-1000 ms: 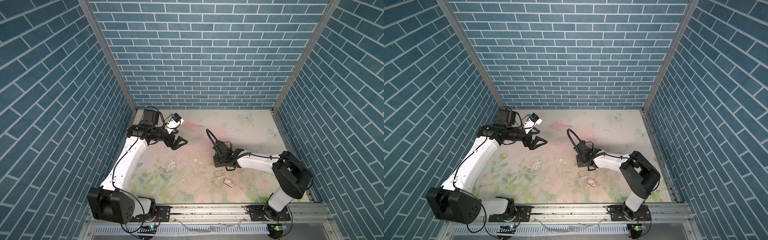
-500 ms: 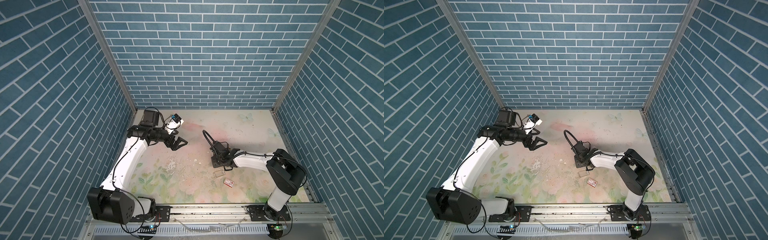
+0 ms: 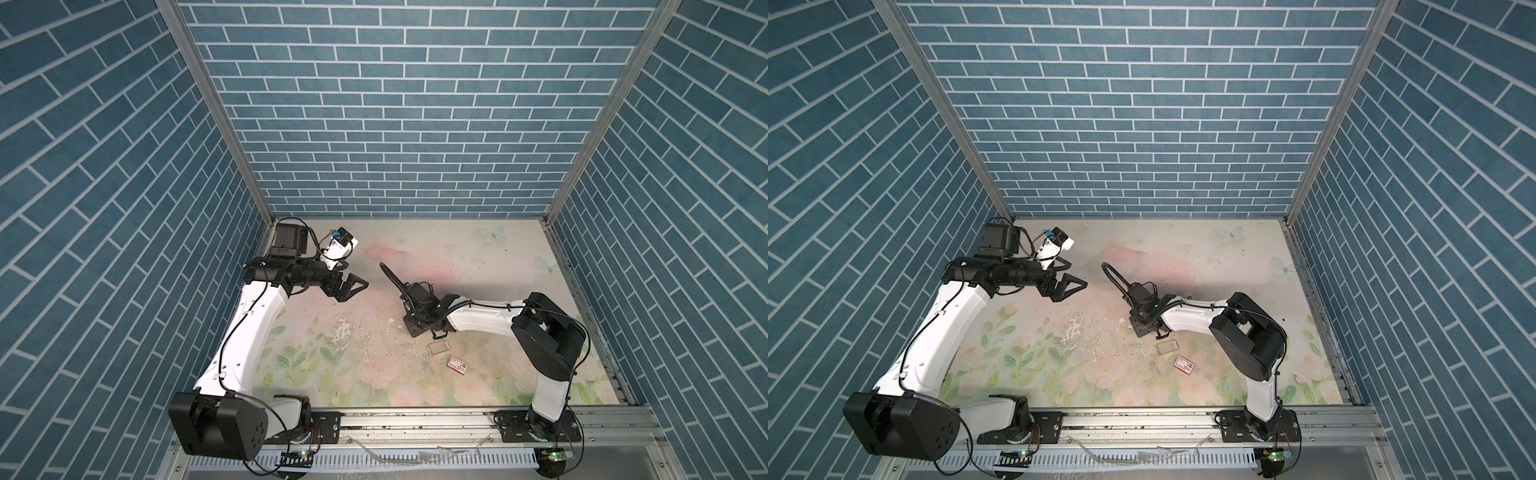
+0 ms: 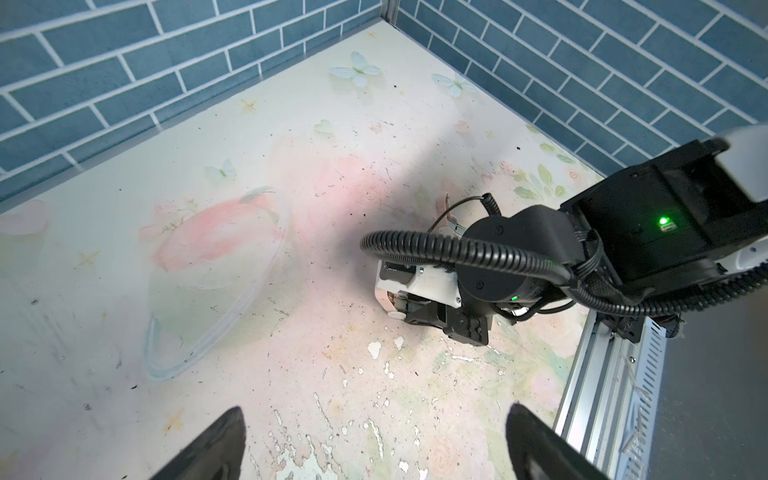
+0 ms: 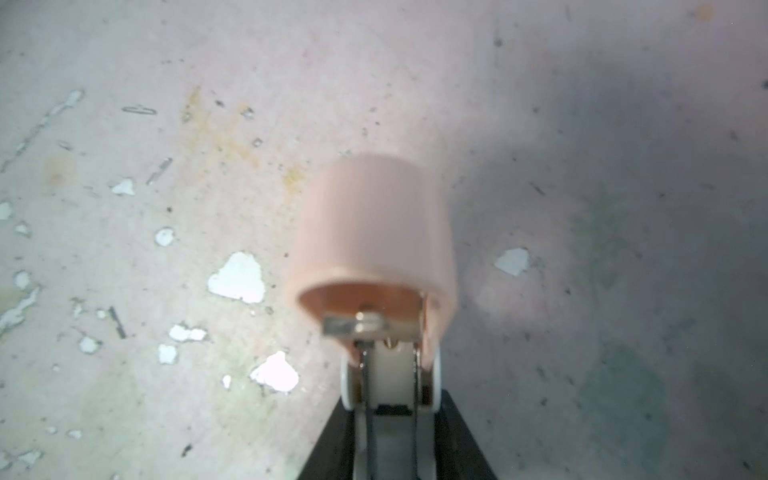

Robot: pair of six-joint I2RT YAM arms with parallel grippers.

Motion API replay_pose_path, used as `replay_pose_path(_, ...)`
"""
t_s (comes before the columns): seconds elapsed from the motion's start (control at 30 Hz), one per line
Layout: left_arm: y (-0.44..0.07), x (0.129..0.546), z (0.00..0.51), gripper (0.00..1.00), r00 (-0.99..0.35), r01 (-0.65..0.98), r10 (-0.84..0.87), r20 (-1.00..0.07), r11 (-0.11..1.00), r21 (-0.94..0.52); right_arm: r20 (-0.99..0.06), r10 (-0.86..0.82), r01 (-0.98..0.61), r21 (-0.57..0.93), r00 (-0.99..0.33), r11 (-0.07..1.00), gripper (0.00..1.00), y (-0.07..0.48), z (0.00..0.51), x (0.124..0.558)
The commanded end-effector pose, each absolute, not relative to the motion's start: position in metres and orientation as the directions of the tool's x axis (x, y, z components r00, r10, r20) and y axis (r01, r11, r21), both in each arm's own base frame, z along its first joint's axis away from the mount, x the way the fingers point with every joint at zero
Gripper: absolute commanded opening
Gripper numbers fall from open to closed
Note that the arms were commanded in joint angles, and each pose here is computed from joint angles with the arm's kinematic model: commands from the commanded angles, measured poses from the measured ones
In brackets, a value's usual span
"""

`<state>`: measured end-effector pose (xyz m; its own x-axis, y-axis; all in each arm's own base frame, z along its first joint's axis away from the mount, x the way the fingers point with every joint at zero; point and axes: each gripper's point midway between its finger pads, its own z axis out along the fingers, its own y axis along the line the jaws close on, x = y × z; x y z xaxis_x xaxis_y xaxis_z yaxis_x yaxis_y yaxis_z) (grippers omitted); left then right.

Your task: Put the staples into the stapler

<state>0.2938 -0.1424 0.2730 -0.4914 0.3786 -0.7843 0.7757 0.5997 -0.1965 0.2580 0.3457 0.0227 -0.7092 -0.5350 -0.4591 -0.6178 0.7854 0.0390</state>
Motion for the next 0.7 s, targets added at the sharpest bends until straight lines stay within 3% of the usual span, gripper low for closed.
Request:
replay_pose_path(0.0,-0.138,0.290,0.275,0.99,-0.508,0.762,0.361,-0.782,0.611,-0.213,-0.394,-0.632,-0.691,0.010,-0.667,0.723,0.35,0.346,0.009,0.245)
replay_pose_path(0.17,-0.137,0.289,0.274,0.99,-0.516,0.758,0.358,-0.778,0.614,-0.220,-0.413,-0.620,-0.679,-0.006,-0.667,0.734,0.42,0.343,0.017,0.249)
replay_pose_path(0.33,-0.138,0.293,0.271,0.99,-0.519,0.759,0.364,-0.773,0.612,-0.222,-0.461,-0.573,-0.653,0.020,-0.678,0.757,0.44,0.340,0.044,0.248)
replay_pose_path(0.53,-0.137,0.298,0.271,0.99,-0.498,0.776,0.394,-0.773,0.600,-0.194,-0.493,-0.462,-0.592,0.143,-0.737,0.793,0.38,0.329,0.071,0.229)
replay_pose_path(0.67,-0.138,0.306,0.271,0.98,-0.484,0.783,0.402,-0.777,0.596,-0.178,-0.450,-0.359,-0.518,0.301,-0.817,0.801,0.29,0.330,0.067,0.209)
